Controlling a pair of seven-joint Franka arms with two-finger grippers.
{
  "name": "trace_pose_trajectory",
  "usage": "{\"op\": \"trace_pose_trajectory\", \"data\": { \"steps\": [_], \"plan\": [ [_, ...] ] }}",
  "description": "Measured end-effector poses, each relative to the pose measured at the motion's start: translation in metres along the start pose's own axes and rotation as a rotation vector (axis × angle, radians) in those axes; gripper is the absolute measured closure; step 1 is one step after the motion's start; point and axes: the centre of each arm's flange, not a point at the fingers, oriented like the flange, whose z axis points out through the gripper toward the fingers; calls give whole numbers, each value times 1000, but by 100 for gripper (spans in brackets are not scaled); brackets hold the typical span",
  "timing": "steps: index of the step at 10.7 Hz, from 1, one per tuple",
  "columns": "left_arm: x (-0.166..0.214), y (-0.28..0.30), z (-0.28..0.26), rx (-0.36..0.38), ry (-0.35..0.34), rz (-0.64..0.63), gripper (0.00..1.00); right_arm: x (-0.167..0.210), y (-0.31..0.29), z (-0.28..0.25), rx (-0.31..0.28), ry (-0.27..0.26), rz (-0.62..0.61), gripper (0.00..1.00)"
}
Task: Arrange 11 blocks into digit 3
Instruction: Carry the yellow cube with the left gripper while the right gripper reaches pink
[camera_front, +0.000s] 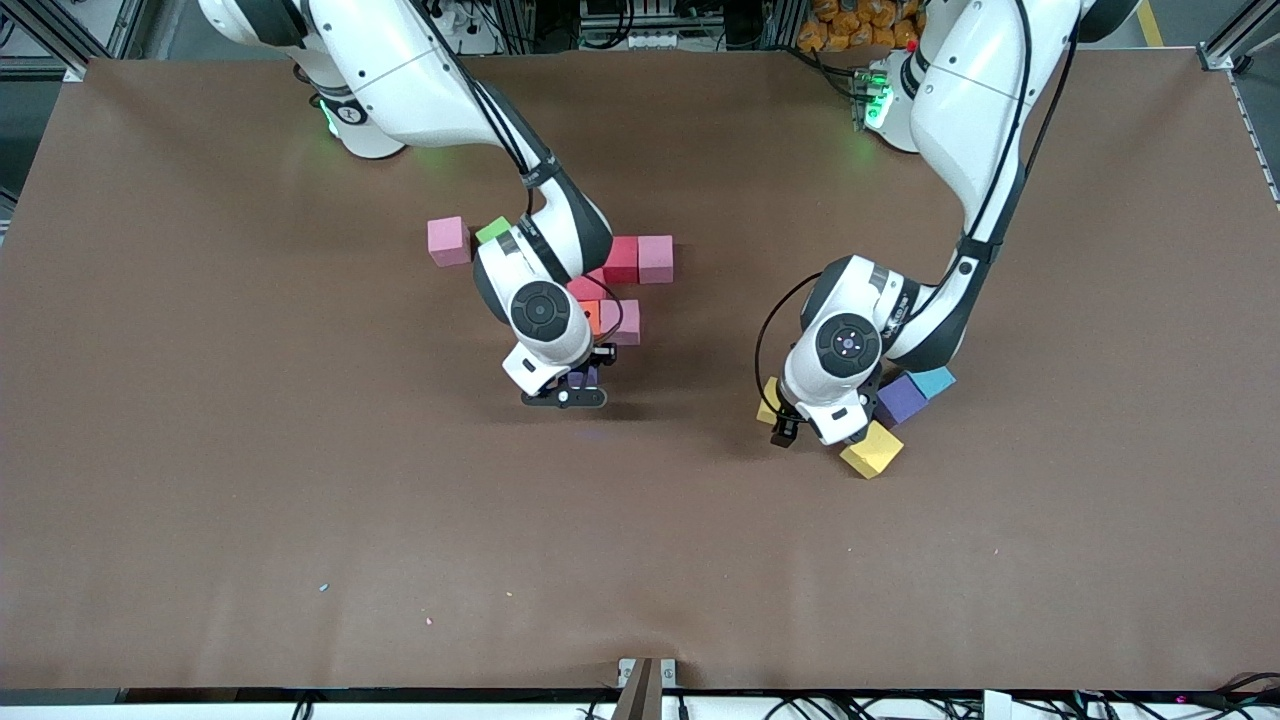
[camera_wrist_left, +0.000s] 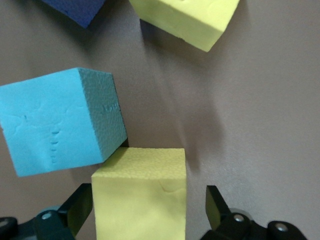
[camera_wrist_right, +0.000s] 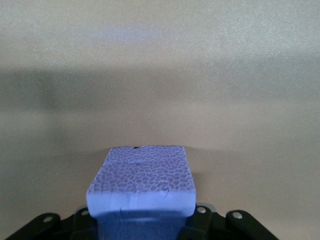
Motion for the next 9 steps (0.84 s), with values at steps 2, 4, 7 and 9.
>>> {"op": "trace_pose_trajectory", "data": {
  "steps": [2,4,7,9],
  "plan": [
    [-4,-1,3,3,-1,5,23,-1,-1,0,-1,-1,-2,44],
    [-11,0,0,-4,-7,-38,41,-2,-2,1,-3,-3,2,44],
    [-56,-5,-9,-16,-23,-208,41,-6,-5,1,-8,-9,5,44],
    [-98,-16,-15,-16,-42,-282,41,-7,-6,1,-9,-12,4,44]
  ]
}}
